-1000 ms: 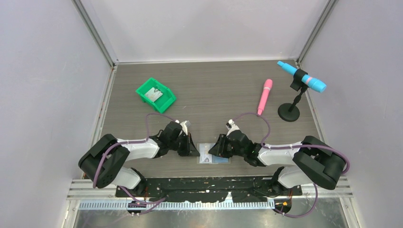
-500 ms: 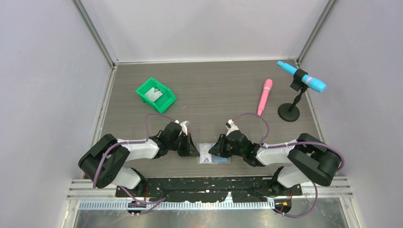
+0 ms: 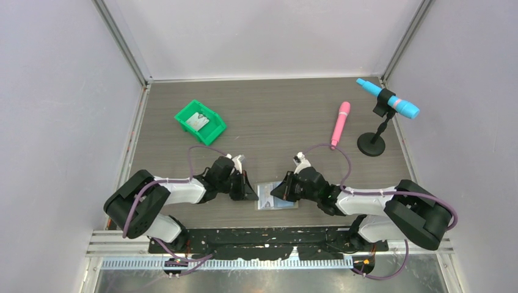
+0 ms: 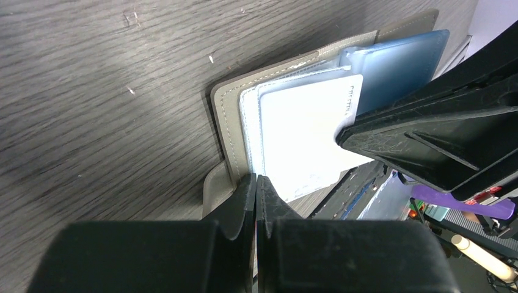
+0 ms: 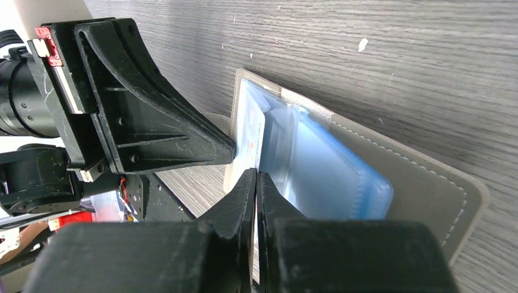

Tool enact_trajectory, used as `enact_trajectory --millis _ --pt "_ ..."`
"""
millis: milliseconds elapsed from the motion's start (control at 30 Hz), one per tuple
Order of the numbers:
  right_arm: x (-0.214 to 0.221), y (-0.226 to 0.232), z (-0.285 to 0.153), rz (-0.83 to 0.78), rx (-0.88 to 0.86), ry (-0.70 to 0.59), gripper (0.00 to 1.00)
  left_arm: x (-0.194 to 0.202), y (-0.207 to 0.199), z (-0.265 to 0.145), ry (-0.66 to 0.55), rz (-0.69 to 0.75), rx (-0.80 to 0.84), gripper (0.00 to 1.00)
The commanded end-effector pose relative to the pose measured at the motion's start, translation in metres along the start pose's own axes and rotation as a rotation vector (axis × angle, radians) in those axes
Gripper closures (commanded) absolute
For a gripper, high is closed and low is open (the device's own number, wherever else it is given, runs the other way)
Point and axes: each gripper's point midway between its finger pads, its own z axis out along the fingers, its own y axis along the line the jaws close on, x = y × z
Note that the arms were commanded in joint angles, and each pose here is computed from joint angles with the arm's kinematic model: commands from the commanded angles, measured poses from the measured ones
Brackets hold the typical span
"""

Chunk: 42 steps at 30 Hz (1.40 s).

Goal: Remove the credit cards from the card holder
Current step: Remove the credit card from the card holder.

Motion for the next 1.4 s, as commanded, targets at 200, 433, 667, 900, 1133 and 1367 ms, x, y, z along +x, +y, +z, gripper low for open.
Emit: enact_trajectory --millis 200,433,667,900,1133,1367 --pt "0.000 0.003 -0.006 -0.013 -0.066 0.021 0.90 0.019 0.045 0.002 0.034 -0.015 -0.169 1.00" --pt "0.000 0.011 -0.007 0.015 -0.129 0.022 0.95 0.019 0.045 0.002 0.031 -0.018 -0.177 1.00" --pt "-0.006 -0.002 -0.017 0.013 -0.073 -0.001 0.95 0.019 0.044 0.002 0.033 -0.024 -0.172 1.00" --pt "-0.007 0.000 -0.021 0.022 -0.077 -0.005 0.93 0.019 0.040 0.003 0.032 -0.034 -0.150 1.00" --pt "-0.005 0.006 -0.018 0.049 -0.117 0.008 0.90 0.019 0.039 0.003 0.029 -0.038 -0.142 1.00" --pt "-0.003 0.007 -0.017 0.078 -0.142 0.010 0.95 0.019 0.038 0.002 0.029 -0.040 -0.135 1.00"
